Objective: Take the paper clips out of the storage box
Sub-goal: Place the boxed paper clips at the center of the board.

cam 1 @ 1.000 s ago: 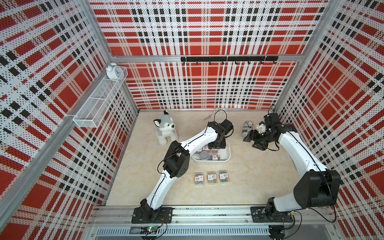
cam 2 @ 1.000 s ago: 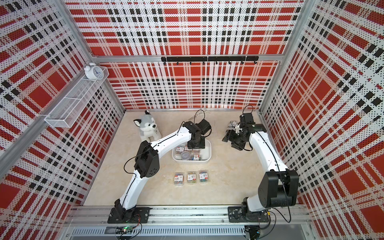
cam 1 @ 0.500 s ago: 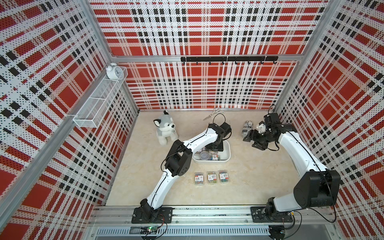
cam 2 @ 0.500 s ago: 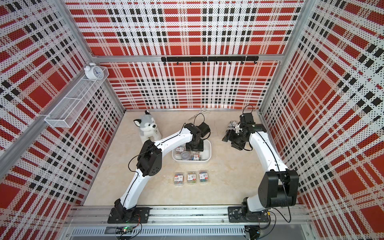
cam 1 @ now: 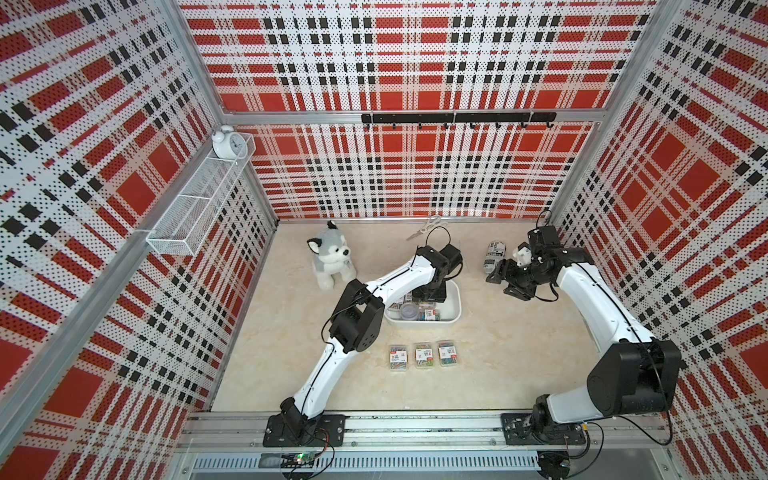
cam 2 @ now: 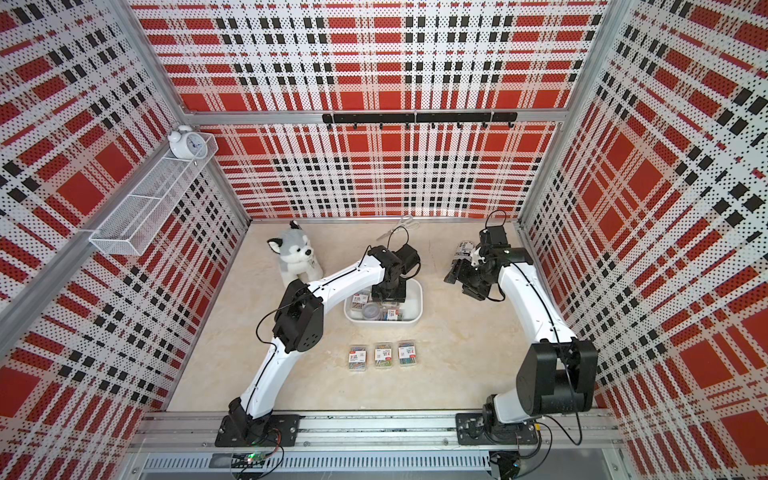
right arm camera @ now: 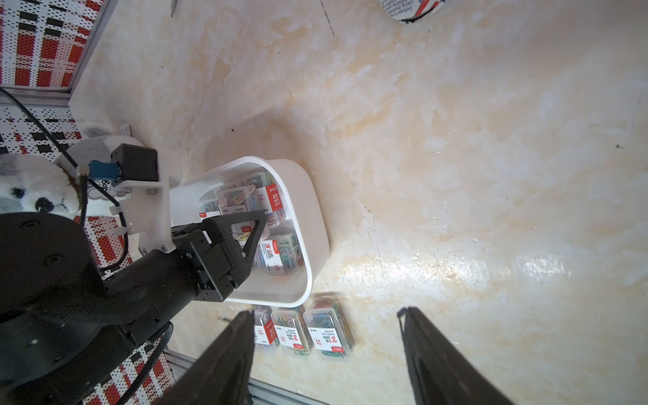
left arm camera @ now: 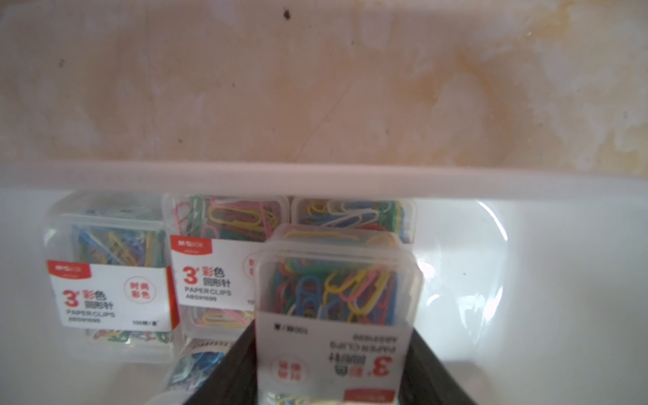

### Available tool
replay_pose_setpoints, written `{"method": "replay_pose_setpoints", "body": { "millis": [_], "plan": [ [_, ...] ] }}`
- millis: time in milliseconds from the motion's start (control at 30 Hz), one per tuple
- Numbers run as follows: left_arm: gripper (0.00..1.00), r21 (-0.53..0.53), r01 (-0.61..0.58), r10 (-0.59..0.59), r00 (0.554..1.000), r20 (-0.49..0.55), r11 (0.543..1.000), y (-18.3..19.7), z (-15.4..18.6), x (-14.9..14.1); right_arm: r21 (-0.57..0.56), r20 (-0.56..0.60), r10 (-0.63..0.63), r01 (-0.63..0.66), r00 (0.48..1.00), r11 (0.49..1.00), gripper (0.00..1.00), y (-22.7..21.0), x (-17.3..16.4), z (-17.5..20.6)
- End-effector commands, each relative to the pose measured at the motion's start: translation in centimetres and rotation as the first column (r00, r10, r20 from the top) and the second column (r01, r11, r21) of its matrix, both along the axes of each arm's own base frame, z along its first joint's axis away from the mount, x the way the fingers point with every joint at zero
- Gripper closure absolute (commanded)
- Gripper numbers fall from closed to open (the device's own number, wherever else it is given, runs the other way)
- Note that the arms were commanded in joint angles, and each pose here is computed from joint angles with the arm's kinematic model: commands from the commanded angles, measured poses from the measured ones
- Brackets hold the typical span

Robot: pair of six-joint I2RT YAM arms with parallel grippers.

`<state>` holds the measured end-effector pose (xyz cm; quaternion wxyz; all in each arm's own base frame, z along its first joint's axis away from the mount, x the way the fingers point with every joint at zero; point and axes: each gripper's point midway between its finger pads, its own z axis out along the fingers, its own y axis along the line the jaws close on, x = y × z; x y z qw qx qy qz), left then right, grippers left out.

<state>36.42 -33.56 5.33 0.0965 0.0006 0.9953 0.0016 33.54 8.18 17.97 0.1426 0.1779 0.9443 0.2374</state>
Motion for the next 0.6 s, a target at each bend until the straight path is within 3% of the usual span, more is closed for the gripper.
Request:
{"method": "replay_pose_setpoints", "body": {
  "millis": [0, 267, 567],
  "plan": [
    [0.46, -0.002, -0.003, 0.003, 1.0, 0.01, 1.0, 0.1, 0.4, 0.6, 0.004, 0.013, 0.005, -0.005, 1.0, 1.0, 0.29, -0.1, 0.4, 0.2],
    [0.49, -0.047, 0.011, -0.008, 0.997, 0.071, 0.999, -0.9, 3.0, 1.7, 0.004, 0.013, 0.006, -0.006, 1.0, 1.0, 0.29, 0.0, 0.5, 0.1],
    [0.49, -0.161, 0.022, 0.009, 0.982, 0.189, 0.987, -1.4, 11.2, 2.4, 0.001, 0.018, 0.001, -0.001, 1.0, 1.0, 0.29, -0.1, 1.5, 0.1]
  ]
}}
